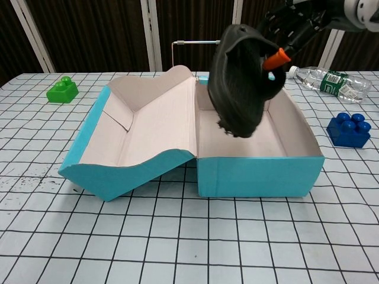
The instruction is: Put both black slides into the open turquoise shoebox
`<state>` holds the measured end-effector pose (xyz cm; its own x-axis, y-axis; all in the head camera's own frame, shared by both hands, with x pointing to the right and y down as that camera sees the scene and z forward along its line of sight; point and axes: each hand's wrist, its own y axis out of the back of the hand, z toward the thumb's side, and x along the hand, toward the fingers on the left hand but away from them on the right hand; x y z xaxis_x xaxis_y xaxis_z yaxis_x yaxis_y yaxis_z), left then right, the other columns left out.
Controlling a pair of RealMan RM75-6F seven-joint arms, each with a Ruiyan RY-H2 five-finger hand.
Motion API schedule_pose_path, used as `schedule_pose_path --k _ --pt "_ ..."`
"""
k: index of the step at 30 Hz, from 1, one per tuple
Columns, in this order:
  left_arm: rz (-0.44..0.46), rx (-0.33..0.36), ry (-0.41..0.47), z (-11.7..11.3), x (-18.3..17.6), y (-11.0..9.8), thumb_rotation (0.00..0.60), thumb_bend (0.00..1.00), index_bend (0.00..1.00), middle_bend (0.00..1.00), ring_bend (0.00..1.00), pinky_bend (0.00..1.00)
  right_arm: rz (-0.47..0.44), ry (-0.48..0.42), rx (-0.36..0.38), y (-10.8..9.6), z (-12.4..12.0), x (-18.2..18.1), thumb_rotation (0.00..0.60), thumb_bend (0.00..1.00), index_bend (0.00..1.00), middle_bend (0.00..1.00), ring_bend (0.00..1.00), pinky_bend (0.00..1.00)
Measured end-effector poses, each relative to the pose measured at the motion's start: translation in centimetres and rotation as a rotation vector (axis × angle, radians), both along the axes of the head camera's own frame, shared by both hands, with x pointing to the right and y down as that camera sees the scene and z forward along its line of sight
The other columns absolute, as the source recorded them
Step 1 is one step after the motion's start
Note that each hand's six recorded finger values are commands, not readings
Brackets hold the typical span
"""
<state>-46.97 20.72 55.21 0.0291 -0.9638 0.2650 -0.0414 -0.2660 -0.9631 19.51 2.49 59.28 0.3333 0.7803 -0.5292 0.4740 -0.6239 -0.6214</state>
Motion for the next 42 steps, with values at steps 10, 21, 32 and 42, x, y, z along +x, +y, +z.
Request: schedule_pose_path --k 10,21,32,42 --pt "-0.005 -0.018 -0.013 0.5 0.1 0.0 0.600 0.26 0.14 0.00 0.01 0.13 0.130 -0.155 0.302 -0.9 0.9 -0.9 0.600 0.41 0.63 0.47 0.43 0.16" --pt "-0.004 0.030 0.015 0.4 0.4 -0.2 0.600 0.26 0.15 0.00 0.01 0.13 0.095 -0.140 0.434 -0.2 3.4 -1.8 0.600 0.41 0.63 0.47 0.43 0.16" --pt "0.006 0.025 0.027 0.9 0.8 -0.2 0.600 0.26 0.15 0.00 0.01 0.13 0.038 -0.116 0.441 0.8 6.1 -1.5 0.600 0.41 0.64 0.47 0.43 0.16" --pt "0.001 0.026 0.017 0.9 0.8 -0.1 0.600 0.26 0.15 0.00 0.01 0.13 -0.004 -0.121 0.448 1.6 7.6 -1.0 0.600 0.41 0.64 0.47 0.43 0.16"
